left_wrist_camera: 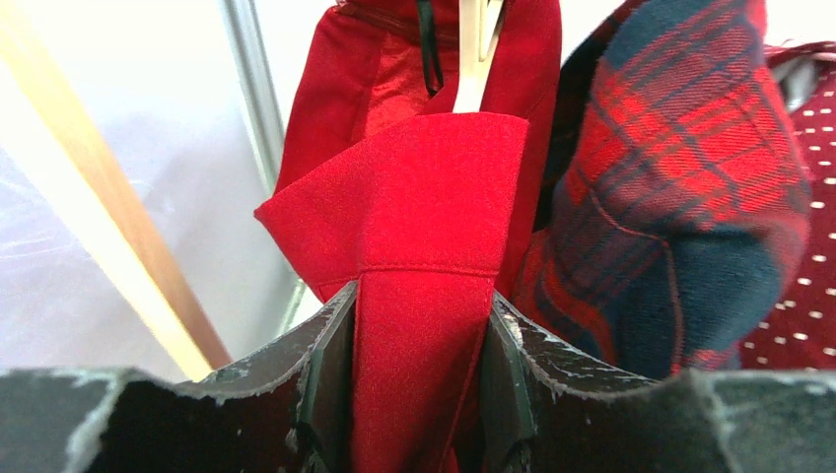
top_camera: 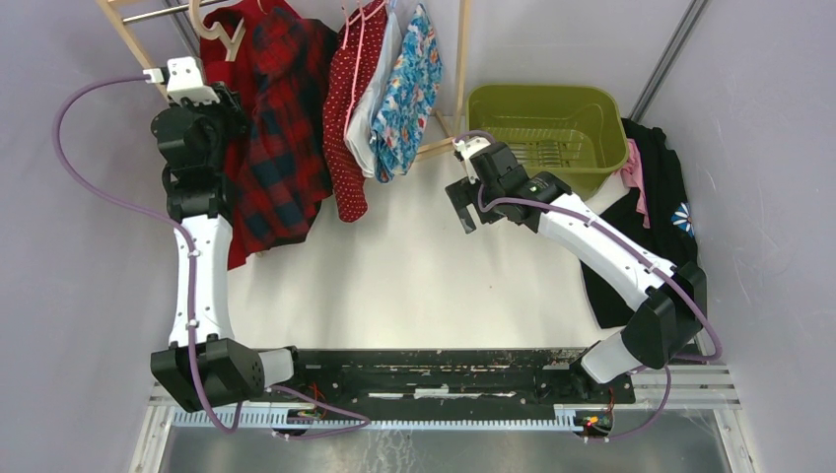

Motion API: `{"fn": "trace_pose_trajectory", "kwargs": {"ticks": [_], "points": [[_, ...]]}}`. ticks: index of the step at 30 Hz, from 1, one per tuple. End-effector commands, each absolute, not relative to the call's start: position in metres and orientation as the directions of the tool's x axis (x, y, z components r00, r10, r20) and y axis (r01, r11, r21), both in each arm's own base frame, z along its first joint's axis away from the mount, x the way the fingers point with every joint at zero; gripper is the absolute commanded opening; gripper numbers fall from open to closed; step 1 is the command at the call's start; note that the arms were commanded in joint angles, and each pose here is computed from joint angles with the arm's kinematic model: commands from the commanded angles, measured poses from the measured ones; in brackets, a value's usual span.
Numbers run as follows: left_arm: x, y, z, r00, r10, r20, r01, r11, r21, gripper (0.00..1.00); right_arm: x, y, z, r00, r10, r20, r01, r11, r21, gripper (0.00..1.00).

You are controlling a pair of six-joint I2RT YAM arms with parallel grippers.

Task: Remove the skirt from the hanger
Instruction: Pick up the hanger from the clothesline.

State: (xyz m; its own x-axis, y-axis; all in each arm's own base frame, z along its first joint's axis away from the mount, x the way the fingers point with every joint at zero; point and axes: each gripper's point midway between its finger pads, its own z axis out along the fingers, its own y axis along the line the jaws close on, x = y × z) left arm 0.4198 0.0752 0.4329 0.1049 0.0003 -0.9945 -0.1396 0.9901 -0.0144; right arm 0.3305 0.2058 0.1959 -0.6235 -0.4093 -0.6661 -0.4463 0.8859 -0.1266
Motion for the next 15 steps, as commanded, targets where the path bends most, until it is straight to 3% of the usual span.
{"fn": "trace_pose_trajectory", "kwargs": {"ticks": [1,7,8,10,15], "points": [[0.416,0.034,0.458,0.202,-0.117,-0.973,0.066,0.992,-0.105,0.03,0.336,0.207,0.207,-0.596,-0.4,-0.696,-0.435,0.89,-0.14,0.97],[0.41,0.0,0.41,0.065,-0.133,-0.989,0.205,0.972,-0.117,0.06,0.335,0.205,0.205,-0.597,-0.406,-0.692,-0.433,0.889,-0.149,0.97],[0.409,0.001,0.409,0.06,-0.115,-0.992,0.202,0.974,-0.101,0.17,0.336,0.205,0.205,-0.597,-0.407,-0.692,-0.433,0.889,-0.149,0.97],[0.405,0.002,0.416,0.061,-0.064,-0.996,0.202,0.978,-0.05,0.53,0.335,0.204,0.205,-0.597,-0.407,-0.691,-0.433,0.889,-0.149,0.98],[0.393,0.018,0.461,0.076,0.103,-0.992,0.122,0.986,0.112,0.78,0.334,0.205,0.203,-0.599,-0.409,-0.689,-0.436,0.888,-0.148,0.98]]}}
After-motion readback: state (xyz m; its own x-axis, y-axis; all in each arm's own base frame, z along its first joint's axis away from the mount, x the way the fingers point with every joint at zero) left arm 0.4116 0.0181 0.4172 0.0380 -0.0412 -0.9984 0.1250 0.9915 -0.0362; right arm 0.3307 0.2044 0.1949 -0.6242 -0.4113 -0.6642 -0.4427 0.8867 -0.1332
